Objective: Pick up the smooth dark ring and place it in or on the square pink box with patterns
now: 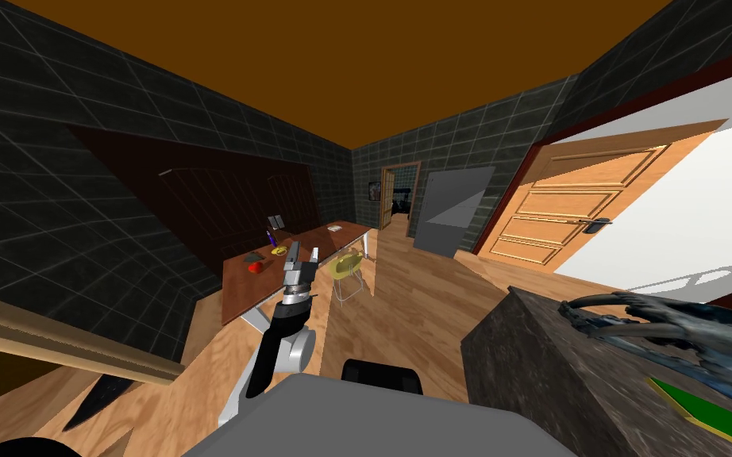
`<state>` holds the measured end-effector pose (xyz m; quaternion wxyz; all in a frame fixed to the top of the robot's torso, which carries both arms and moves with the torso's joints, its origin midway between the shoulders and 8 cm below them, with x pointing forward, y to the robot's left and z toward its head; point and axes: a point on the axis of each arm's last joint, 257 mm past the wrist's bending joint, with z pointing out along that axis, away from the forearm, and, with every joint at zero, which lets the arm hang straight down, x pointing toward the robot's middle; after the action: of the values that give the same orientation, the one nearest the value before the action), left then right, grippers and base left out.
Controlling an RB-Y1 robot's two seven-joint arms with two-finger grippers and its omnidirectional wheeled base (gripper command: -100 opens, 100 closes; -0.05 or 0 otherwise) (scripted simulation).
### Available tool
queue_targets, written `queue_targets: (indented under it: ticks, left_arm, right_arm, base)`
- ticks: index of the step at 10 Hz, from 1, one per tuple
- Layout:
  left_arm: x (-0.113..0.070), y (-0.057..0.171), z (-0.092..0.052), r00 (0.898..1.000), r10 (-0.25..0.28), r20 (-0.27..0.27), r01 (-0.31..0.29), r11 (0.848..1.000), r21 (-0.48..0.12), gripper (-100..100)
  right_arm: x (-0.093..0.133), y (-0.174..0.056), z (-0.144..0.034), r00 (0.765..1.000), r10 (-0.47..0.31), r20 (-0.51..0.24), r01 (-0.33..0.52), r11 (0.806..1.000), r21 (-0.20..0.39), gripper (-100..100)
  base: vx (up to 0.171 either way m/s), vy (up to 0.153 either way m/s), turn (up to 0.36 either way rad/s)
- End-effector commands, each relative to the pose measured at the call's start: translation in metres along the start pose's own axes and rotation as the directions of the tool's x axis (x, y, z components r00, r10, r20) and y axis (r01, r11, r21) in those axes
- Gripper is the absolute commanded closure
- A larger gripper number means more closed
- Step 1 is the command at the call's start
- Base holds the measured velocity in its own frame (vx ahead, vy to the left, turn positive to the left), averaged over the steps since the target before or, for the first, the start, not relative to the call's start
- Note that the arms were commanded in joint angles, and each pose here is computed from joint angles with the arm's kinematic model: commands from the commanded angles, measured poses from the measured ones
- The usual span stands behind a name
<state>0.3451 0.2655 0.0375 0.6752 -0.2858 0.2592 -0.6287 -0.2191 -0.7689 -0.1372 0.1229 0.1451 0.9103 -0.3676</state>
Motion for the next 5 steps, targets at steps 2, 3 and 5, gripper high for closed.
queue_targets:
  ticks: [2,3,5]
  left_arm:
    - [0.0,0.0,0.0,1.0,0.0,0.0,0.0,1.0,0.0,0]
    - [0.0,0.0,0.0,1.0,0.0,0.0,0.0,1.0,0.0,0]
    - [0.0,0.0,0.0,1.0,0.0,0.0,0.0,1.0,0.0,0]
  right_arm:
    - [-0.014,-0.015,-0.015,1.0,-0.008,0.008,0.008,1.0,0.008,-100]
    - [-0.018,-0.021,-0.021,1.0,-0.013,0.009,0.012,1.0,0.012,-100]
    - [-0.03,-0.03,-0.031,1.0,-0.022,0.013,0.021,1.0,0.017,-100]
  base:
    - [0.015,0.042,-0.029]
    - [0.016,0.04,-0.028]
    - [0.012,0.038,-0.028]
